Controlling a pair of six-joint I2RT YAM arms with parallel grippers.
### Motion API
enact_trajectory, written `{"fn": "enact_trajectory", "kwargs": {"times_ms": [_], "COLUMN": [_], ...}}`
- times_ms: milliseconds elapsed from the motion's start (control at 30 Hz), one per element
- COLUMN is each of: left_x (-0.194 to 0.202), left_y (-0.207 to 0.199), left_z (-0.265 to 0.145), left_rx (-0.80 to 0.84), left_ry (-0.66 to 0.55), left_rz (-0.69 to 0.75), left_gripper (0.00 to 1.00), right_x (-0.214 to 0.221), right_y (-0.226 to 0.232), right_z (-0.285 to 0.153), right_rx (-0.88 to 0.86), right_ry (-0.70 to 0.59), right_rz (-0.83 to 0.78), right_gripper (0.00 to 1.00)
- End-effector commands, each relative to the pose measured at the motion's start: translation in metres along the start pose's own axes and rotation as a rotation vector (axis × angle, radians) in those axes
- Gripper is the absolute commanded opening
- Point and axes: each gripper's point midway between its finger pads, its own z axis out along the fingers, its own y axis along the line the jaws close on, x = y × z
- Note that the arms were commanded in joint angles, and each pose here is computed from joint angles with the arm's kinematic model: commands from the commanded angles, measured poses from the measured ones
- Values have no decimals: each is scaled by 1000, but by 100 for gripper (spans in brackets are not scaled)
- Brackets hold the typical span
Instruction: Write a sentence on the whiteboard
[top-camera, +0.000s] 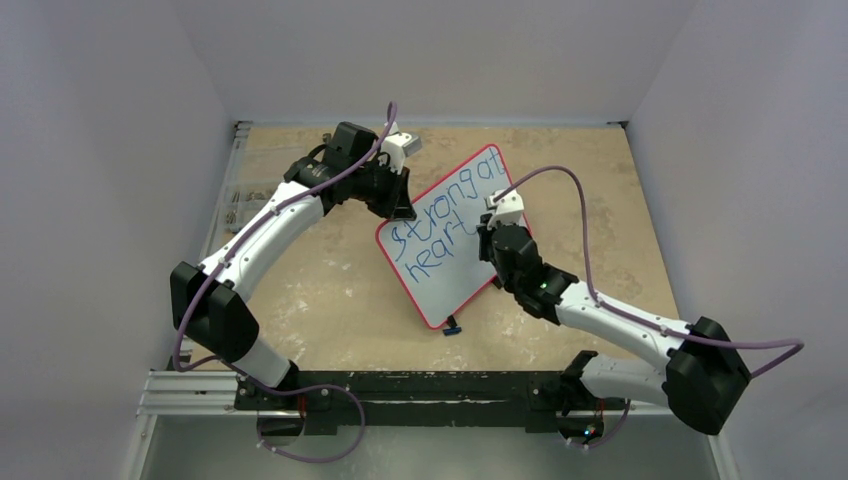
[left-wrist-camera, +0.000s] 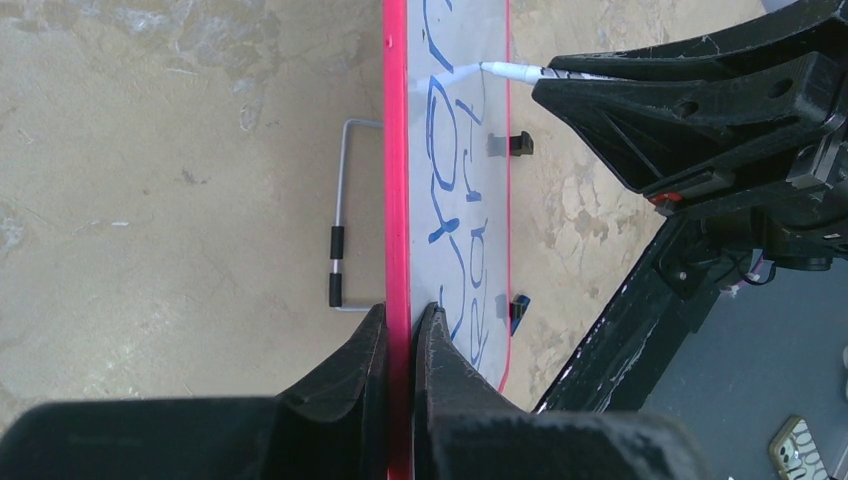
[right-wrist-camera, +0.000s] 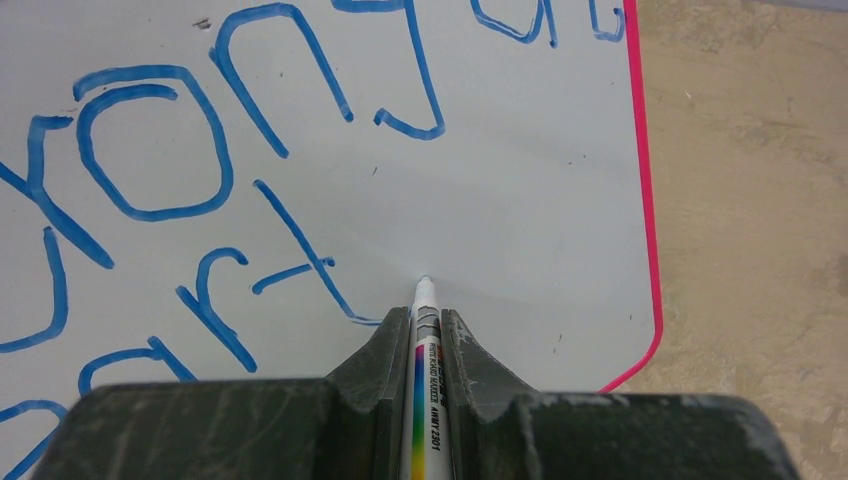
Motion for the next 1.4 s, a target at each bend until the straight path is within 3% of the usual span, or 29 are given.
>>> {"fn": "enact_trajectory", "kwargs": {"times_ms": [0,233,467,867,1200,1367], "left_x": [29,29,29,29,31,34], "left_y": [19,19,19,21,25,28], "left_z": [1,2,2,2,1,3], "left_rx": [-90,-91,-91,-104,-130,-138], "left_ry": [112,113,113,113,122,133], "left_rz": [83,80,78,67,59,54], "left_gripper": [0,0,0,0,0,0], "right_x": [-22,-45,-48,-8,30,47], "right_y": [10,12,38,86,113,101], "right_z": [4,-14,-51,-87,-104,-104], "right_rx": [-33,-87,-339,-709,-685,-593], "right_ry": [-32,-85,-146,-91,-23,-34], "right_rz": [-1,30,87,40,55,89], "right_gripper": [0,0,0,0,0,0]}}
